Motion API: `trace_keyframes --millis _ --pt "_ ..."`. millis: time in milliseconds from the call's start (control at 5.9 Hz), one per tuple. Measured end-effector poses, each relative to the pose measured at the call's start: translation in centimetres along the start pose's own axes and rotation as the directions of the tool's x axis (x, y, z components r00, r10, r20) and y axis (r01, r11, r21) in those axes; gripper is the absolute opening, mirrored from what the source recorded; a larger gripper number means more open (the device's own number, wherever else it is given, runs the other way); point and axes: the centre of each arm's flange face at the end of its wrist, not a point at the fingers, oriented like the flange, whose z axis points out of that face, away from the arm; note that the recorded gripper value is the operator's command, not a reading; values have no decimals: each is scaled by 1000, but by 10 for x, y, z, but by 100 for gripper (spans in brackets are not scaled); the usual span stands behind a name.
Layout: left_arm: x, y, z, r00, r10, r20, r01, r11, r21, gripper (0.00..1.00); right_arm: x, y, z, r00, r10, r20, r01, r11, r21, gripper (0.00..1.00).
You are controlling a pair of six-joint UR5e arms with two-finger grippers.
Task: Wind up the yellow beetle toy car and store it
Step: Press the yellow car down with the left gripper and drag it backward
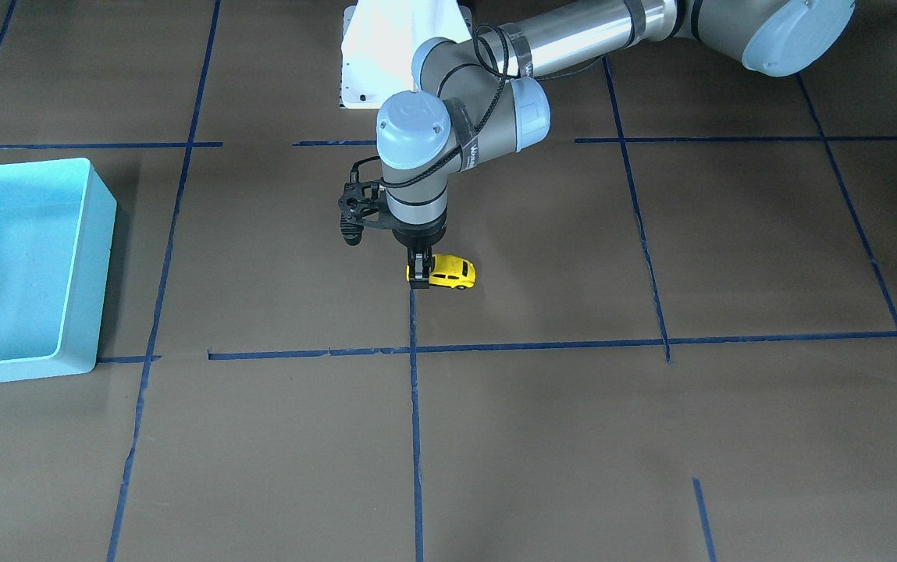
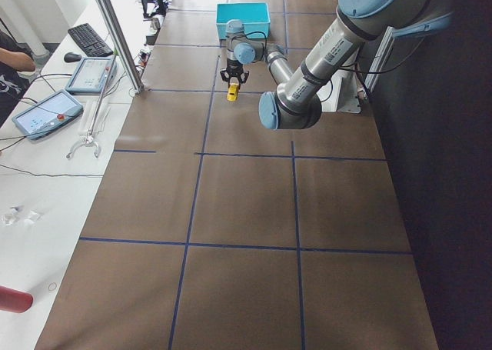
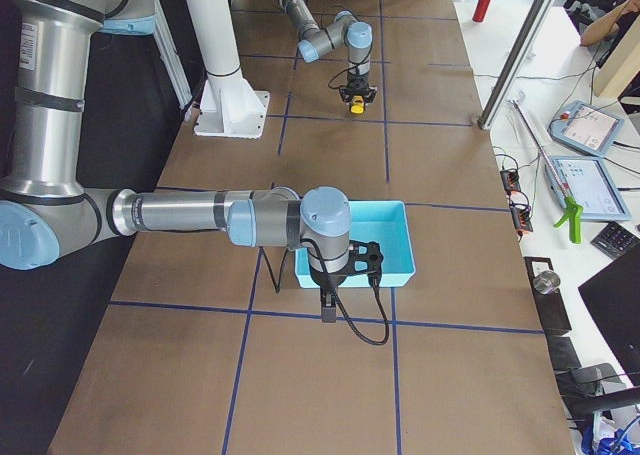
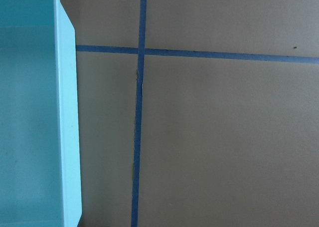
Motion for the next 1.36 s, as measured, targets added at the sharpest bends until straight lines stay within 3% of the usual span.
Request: trace_keyframes --millis 170,509,1357 --pt "-1 -6 -7 1000 -17 5 16 998 64 0 0 0 0 1000 0 0 0 1000 1 100" --pt "-1 -11 -8 999 -43 1 42 990 136 0 0 0 0 1000 1 0 -1 1000 0 100" --pt "-2 -4 14 996 -91 -26 93 986 135 0 1 1 1 1000 2 0 -2 1000 -1 100"
